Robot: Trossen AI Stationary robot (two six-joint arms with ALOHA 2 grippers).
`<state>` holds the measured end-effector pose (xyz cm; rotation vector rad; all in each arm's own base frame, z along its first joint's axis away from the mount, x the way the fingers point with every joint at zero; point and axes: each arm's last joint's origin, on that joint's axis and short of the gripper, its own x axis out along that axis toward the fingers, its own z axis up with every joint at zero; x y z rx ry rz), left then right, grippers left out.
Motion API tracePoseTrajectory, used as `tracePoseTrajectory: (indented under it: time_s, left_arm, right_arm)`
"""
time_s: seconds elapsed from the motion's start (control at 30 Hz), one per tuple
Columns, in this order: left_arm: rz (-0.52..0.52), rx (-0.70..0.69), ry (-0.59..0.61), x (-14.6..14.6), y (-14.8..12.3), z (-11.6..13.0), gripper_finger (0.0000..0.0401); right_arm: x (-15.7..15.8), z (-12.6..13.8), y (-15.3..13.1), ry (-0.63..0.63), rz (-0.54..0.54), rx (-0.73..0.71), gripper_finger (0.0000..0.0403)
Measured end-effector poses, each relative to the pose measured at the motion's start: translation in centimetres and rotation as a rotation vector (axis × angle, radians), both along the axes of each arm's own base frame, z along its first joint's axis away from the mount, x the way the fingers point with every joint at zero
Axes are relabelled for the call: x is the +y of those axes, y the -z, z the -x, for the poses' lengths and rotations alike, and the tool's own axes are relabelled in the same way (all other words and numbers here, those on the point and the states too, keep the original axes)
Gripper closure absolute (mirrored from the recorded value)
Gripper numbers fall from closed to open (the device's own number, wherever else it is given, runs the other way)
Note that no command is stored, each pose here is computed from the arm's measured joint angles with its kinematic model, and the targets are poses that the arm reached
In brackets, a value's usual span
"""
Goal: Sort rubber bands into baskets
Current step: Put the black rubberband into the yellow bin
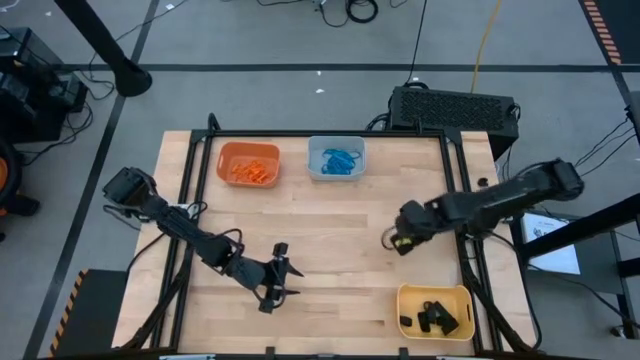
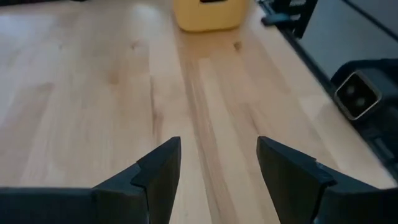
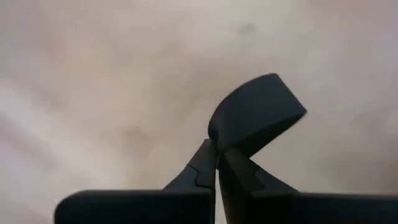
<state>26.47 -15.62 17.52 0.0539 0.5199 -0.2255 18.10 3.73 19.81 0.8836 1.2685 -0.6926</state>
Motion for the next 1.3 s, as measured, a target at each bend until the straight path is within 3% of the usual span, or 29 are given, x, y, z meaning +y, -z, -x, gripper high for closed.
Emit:
tracePoseTrajectory:
  time_s: [0.3, 0.6, 1.03, 1.17, 1.3]
  left_arm:
    - [-0.055, -0.005, -0.038, 0.6, -2.8, 2.2, 0.0183]
    - [-0.123, 0.008, -0.081, 2.7, -5.7, 5.0, 0.0183]
    - [-0.051, -0.04, -0.139, 5.0, -8.9, 7.8, 0.0183]
    - [-0.027, -0.073, -0.173, 5.8, -9.6, 7.9, 0.0183]
    - [-0.012, -0.095, -0.196, 6.2, -9.9, 7.8, 0.0183]
  right_arm:
    - [6.4, 1.5, -1.7, -0.083, -0.133, -0.223, 0.0403]
    - [12.9, 2.9, -2.4, -0.236, -0.366, -0.375, 0.0403]
    - [16.4, 5.3, 0.3, -0.137, -0.489, -0.046, 0.0402]
    - [16.2, 5.5, 0.6, -0.181, -0.457, -0.028, 0.0394]
    - [15.4, 5.8, 1.0, -0.232, -0.399, 0.066, 0.0352]
